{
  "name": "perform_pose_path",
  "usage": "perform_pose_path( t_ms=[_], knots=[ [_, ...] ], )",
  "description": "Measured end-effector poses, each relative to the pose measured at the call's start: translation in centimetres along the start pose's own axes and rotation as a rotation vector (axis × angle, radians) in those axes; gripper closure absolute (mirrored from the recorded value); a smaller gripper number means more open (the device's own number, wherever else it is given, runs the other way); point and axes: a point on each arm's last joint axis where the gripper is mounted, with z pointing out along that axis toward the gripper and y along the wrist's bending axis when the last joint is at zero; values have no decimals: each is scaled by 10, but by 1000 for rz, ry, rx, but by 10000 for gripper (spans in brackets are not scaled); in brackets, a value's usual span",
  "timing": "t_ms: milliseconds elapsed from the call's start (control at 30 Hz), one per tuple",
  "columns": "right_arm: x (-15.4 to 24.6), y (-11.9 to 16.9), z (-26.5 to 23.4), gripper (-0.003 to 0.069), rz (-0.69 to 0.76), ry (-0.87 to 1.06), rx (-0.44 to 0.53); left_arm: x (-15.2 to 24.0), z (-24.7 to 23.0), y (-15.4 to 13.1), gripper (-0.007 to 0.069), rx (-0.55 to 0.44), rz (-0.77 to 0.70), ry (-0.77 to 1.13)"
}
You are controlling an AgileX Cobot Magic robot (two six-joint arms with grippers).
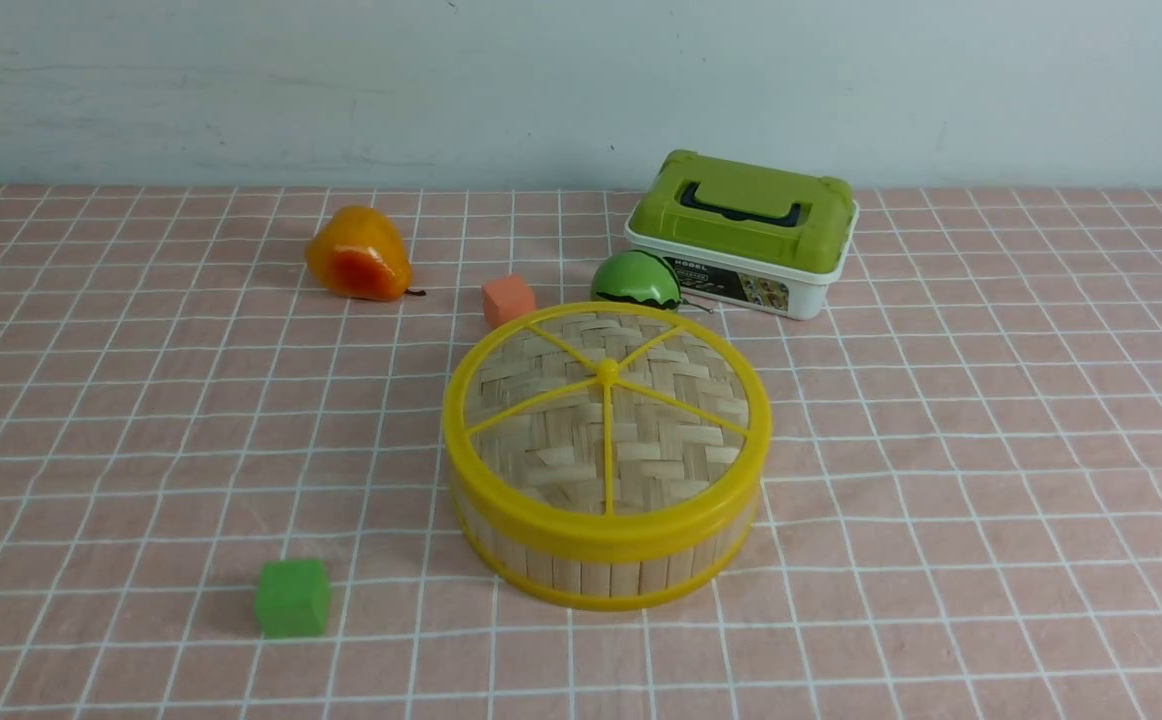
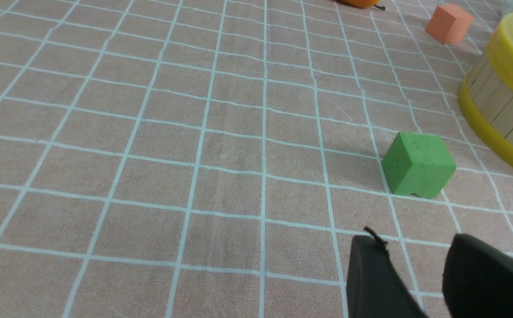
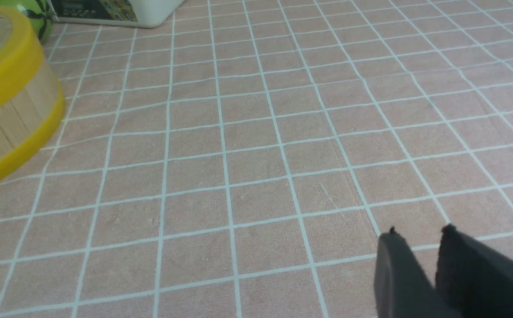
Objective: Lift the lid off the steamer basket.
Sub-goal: Use the right arm to lift the lid of the steamer
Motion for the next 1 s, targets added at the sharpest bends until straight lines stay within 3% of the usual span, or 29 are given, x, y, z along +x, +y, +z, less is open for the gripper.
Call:
perform_pose_path(
  t_ms=[1000],
  knots=[
    [0,0,0,498,0,0,0,0,0,0,386,0,0,0]
  ],
)
